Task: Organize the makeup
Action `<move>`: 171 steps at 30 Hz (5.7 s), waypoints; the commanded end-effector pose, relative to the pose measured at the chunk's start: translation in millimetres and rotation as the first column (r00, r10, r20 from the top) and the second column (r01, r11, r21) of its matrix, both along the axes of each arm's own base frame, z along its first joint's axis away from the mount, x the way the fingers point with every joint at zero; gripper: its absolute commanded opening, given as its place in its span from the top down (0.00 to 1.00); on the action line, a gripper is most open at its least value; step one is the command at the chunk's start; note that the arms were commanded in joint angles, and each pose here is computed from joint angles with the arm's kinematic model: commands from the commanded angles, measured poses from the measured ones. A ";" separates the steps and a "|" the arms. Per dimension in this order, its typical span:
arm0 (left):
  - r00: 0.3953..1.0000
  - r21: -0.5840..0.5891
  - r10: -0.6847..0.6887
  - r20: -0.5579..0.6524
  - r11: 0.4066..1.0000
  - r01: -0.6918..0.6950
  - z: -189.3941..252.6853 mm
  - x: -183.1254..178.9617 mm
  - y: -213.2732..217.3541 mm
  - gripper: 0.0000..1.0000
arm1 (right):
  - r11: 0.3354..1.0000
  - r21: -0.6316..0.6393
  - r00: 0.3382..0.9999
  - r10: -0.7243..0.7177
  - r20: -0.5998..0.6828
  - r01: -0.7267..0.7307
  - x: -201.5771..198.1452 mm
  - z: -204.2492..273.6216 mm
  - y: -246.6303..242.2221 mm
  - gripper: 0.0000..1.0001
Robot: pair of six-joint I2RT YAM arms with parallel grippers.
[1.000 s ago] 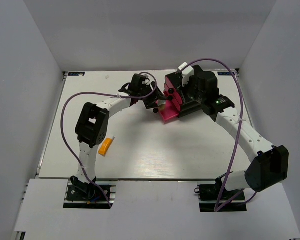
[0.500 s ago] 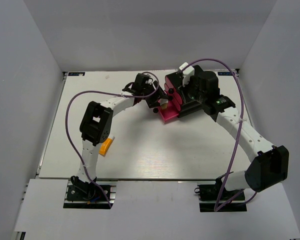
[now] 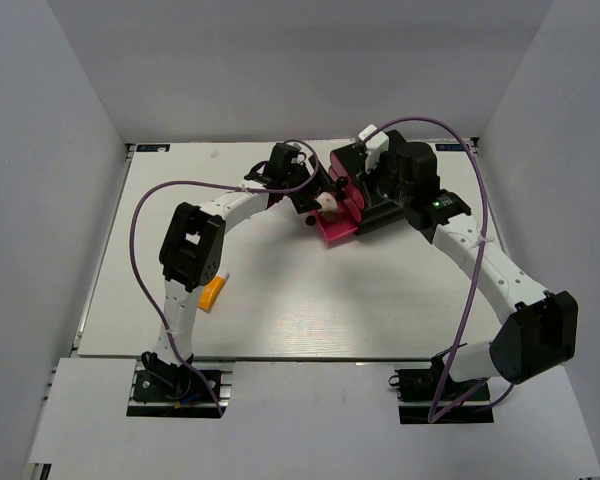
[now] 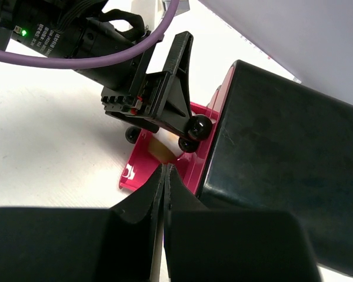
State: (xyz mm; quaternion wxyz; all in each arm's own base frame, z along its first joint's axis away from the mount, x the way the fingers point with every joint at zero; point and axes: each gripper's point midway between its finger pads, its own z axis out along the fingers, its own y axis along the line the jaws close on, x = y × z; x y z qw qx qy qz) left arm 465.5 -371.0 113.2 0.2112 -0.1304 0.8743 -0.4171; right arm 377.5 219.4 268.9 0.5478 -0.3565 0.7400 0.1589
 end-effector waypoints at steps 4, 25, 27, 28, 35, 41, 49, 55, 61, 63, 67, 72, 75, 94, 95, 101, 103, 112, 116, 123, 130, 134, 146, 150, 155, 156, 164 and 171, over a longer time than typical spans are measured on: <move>0.997 -0.027 0.002 0.081 1.000 0.000 38.8 7.1 -3.7 0.09 | 1.000 0.027 0.999 0.006 0.035 -0.007 -3.9 13.8 -2.0 1.00; 0.976 0.345 0.099 0.192 0.925 -0.161 74.7 -103.8 184.8 0.92 | 0.662 0.053 0.660 0.749 -0.057 -0.747 -122.5 -27.6 53.9 0.30; 0.987 0.439 0.085 0.134 0.888 -0.136 67.0 -129.3 204.4 0.92 | 0.623 0.061 0.619 0.782 -0.073 -0.780 -125.9 -36.4 58.3 0.29; 0.989 0.498 0.096 0.115 0.856 -0.141 62.8 -134.7 216.6 0.89 | 0.612 0.063 0.608 0.790 -0.077 -0.788 -125.9 -38.3 61.1 0.30; 0.970 0.748 0.076 -0.229 0.651 0.126 6.8 -198.5 269.8 0.29 | 0.575 0.090 0.562 0.816 -0.131 -0.813 -115.6 -49.4 84.1 0.36; 0.942 0.794 0.067 -0.328 0.560 0.237 -25.8 -206.5 285.0 0.20 | 0.572 0.082 0.559 0.817 -0.138 -0.816 -118.2 -52.6 87.4 0.34; 0.924 0.828 0.013 -0.382 0.450 0.336 -63.6 -196.3 297.6 0.18 | 0.591 0.066 0.576 0.801 -0.162 -0.804 -127.1 -65.0 77.6 0.27; 0.908 0.813 -0.011 -0.418 0.441 0.380 -86.3 -188.6 292.9 0.21 | 0.610 0.045 0.597 0.786 -0.159 -0.791 -124.7 -63.5 73.6 0.27; 0.891 0.783 -0.010 -0.454 0.472 0.404 -106.6 -189.6 291.6 0.41 | 0.616 0.040 0.603 0.781 -0.162 -0.787 -124.1 -63.9 72.3 0.27; 0.888 0.779 -0.010 -0.459 0.476 0.408 -109.0 -192.2 291.3 0.54 | 0.615 0.041 0.603 0.782 -0.161 -0.787 -124.4 -63.6 72.3 0.28; 0.894 0.775 -0.007 -0.447 0.497 0.391 -104.6 -193.4 291.8 0.66 | 0.618 0.047 0.605 0.779 -0.164 -0.784 -123.9 -63.7 72.3 0.28; 0.943 0.722 -0.064 -0.326 0.627 0.292 -70.8 -165.5 259.3 0.78 | 0.630 0.023 0.620 0.770 -0.153 -0.776 -119.1 -60.0 72.9 0.31; 0.967 0.584 -0.161 -0.198 0.773 0.249 -37.2 -143.6 209.3 0.85 | 0.696 -0.009 0.693 0.712 -0.114 -0.718 -98.9 -49.9 73.6 0.47; 0.977 -0.227 -0.168 0.133 0.954 0.195 71.2 -25.4 31.0 0.88 | 0.972 -0.051 0.967 0.235 0.101 -0.231 2.6 14.5 15.7 1.00; 0.975 -0.234 -0.176 0.137 0.950 0.205 72.5 -23.3 23.5 0.88 | 0.974 -0.050 0.969 0.225 0.099 -0.221 4.5 13.7 11.5 1.00; 0.978 -0.258 -0.174 0.114 0.946 0.199 63.9 1.6 -0.3 0.88 | 0.980 -0.044 0.976 0.198 0.094 -0.194 5.9 12.6 0.2 1.00; 0.986 -0.231 -0.153 0.067 0.959 0.164 49.4 5.4 1.7 0.85 | 0.981 -0.040 0.977 0.191 0.092 -0.188 6.4 13.2 -2.5 1.00; 0.993 -0.154 -0.117 -0.006 0.981 0.114 27.7 5.9 10.3 0.44 | 0.987 -0.014 0.982 0.159 0.102 -0.158 14.5 19.4 -12.1 1.00; 0.994 -0.145 -0.104 -0.025 0.985 0.099 23.4 7.5 11.1 0.27 | 0.989 -0.009 0.983 0.148 0.105 -0.147 17.9 21.7 -15.9 1.00; 0.992 -0.170 -0.117 0.043 0.978 0.123 55.4 13.1 6.7 0.23 | 0.991 0.007 0.984 0.129 0.123 -0.131 20.2 33.2 -20.8 1.00; 0.985 -0.125 -0.046 0.169 0.990 0.068 100.2 17.2 45.5 0.70 | 0.979 0.169 0.993 -0.120 0.013 0.116 64.6 51.0 -63.0 1.00; 0.988 -0.097 -0.035 0.148 0.994 0.050 83.8 -3.7 62.8 0.91 | 0.953 0.250 0.983 -0.144 -0.117 0.170 89.7 50.0 -86.1 0.95; 1.000 -0.051 -0.003 0.019 0.999 0.004 12.1 -45.4 87.2 0.39 | 0.919 0.323 0.933 -0.110 -0.344 0.228 142.1 12.5 -139.0 0.30; 1.000 -0.043 -0.009 -0.004 0.999 0.009 -0.1 -43.3 81.7 0.39 | 0.921 0.311 0.919 -0.104 -0.380 0.233 147.3 -10.9 -150.5 0.32; 0.999 -0.026 -0.022 -0.027 0.999 0.021 -12.7 -37.8 74.9 0.41 | 0.926 0.301 0.900 -0.083 -0.429 0.229 147.9 -39.3 -154.6 0.34; 0.999 -0.020 -0.023 -0.038 1.000 0.023 -16.3 -38.3 75.2 0.45 | 0.926 0.305 0.898 -0.072 -0.434 0.222 146.7 -41.1 -153.2 0.36; 0.994 0.003 -0.032 -0.105 0.999 0.033 -48.3 -31.9 66.9 0.55 | 0.926 0.315 0.889 -0.045 -0.456 0.208 144.6 -53.4 -152.7 0.46; 0.991 0.017 -0.037 -0.130 0.999 0.040 -63.2 -14.8 55.2 0.53 | 0.927 0.319 0.884 -0.030 -0.466 0.200 141.6 -56.5 -150.2 0.50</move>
